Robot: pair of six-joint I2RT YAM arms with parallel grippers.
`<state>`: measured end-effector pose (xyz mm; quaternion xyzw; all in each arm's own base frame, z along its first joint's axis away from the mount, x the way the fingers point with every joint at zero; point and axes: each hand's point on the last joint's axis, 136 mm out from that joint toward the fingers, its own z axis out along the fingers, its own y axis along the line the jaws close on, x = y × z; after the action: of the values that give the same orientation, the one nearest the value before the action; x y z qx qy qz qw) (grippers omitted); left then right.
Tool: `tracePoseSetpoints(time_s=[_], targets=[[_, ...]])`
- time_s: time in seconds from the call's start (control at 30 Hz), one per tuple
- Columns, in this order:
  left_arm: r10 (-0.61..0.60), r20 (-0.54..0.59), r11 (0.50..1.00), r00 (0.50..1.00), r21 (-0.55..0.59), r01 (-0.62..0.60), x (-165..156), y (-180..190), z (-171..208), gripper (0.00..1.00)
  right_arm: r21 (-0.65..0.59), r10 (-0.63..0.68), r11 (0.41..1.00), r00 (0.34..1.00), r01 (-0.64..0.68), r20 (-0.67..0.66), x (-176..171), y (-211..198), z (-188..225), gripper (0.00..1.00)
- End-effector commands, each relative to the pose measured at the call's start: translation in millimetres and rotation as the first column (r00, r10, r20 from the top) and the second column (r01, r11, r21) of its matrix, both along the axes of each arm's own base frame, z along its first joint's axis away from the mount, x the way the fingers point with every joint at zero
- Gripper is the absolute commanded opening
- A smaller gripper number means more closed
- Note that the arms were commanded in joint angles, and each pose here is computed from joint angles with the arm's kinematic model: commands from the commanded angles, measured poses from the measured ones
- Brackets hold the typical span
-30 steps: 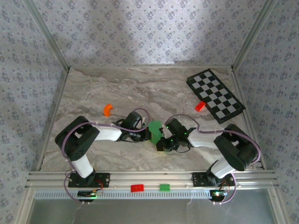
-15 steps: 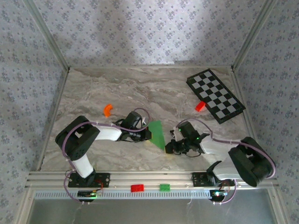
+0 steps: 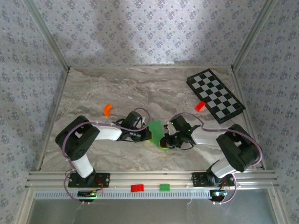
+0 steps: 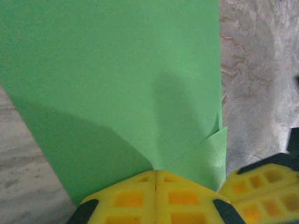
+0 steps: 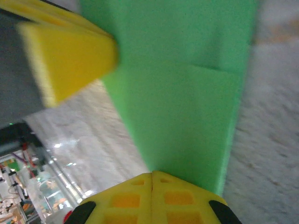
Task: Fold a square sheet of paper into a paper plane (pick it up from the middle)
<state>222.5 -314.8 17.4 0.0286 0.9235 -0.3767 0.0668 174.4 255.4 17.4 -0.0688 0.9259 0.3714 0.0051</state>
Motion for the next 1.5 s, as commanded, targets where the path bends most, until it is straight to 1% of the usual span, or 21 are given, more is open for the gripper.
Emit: tracePoseSetpoints(time_s=[0.0,0.1,0.17,0.27,0.33,0.4,0.57,0.6,0.67,0.8,0.97,1.2,1.3,1.4,1.47], targets=[[0.048,-0.079,0.98,0.996,0.194,-0.032,-16.2,37.4,-36.0,0.0,-0.104,-0.02,0.995,0.998,0.013,-0.062,-15.9,-20.6,-27.6,0.05],[0.04,-0.034,0.991,0.999,0.132,-0.035,-8.3,25.0,-5.8,0.03,-0.127,-0.029,0.992,0.996,0.018,-0.087,-24.0,-25.9,-36.3,0.04],[0.038,0.017,0.995,0.999,0.094,-0.039,-0.9,17.3,19.8,0.06,-0.141,-0.035,0.99,0.995,0.021,-0.092,-26.0,-27.9,-38.7,0.03],[0.052,0.088,0.998,0.995,0.042,-0.056,3.3,5.7,45.8,0.1,-0.145,-0.043,0.989,0.995,0.029,-0.09,-24.8,-28.1,-39.0,0.03],[0.054,0.088,0.998,0.995,0.011,-0.055,-1.0,-4.0,48.9,0.11,-0.144,-0.046,0.989,0.995,0.033,-0.091,-24.0,-27.5,-39.6,0.02],[0.047,0.072,0.999,0.996,-0.008,-0.047,-8.3,-13.6,43.6,0.11,-0.142,-0.047,0.989,0.995,0.034,-0.089,-22.9,-26.7,-39.0,0.02],[0.033,0.024,0.999,0.999,-0.041,-0.032,-25.9,-36.4,21.4,0.09,-0.143,-0.056,0.989,0.994,0.043,-0.09,-22.9,-27.3,-38.7,0.02],[0.036,0.019,0.999,0.999,-0.03,-0.035,-27.0,-35.5,16.1,0.08,-0.145,-0.054,0.989,0.994,0.041,-0.091,-23.4,-27.6,-38.9,0.02],[0.075,0.011,0.997,0.997,0.008,-0.075,-26.4,-22.4,0.4,0.08,-0.151,-0.055,0.988,0.994,0.041,-0.091,-24.1,-29.3,-39.8,0.02],[0.141,-0.011,0.99,0.99,0.012,-0.141,-19.4,3.9,-13.4,0.08,-0.158,-0.054,0.987,0.994,0.038,-0.097,-26.4,-31.7,-42.5,0.02],[0.198,-0.02,0.98,0.98,0.008,-0.197,-3.2,33.5,-12.2,0.08,-0.172,-0.054,0.984,0.993,0.035,-0.106,-30.6,-35.8,-47.1,0.02],[0.264,-0.065,0.963,0.962,0.075,-0.259,8.9,66.1,-17.2,0.08,-0.155,-0.049,0.987,0.993,0.032,-0.104,-31.6,-34.2,-46.2,0.02],[0.259,-0.054,0.963,0.964,0.088,-0.254,10.6,67.9,-6.1,0.08,-0.12,-0.036,0.992,0.996,0.026,-0.082,-26.8,-27.5,-37.8,0.03],[0.248,-0.01,0.966,0.969,0.074,-0.246,14.9,66.8,14.2,0.09,-0.057,-0.014,0.998,0.999,0.012,-0.033,-15.6,-14.3,-18.3,0.07],[0.246,0.026,0.966,0.969,0.076,-0.248,18.5,68.8,26.2,0.1,0.029,0.001,1.0,1.0,-0.001,0.025,-5.4,0.1,6.1,0.1]])
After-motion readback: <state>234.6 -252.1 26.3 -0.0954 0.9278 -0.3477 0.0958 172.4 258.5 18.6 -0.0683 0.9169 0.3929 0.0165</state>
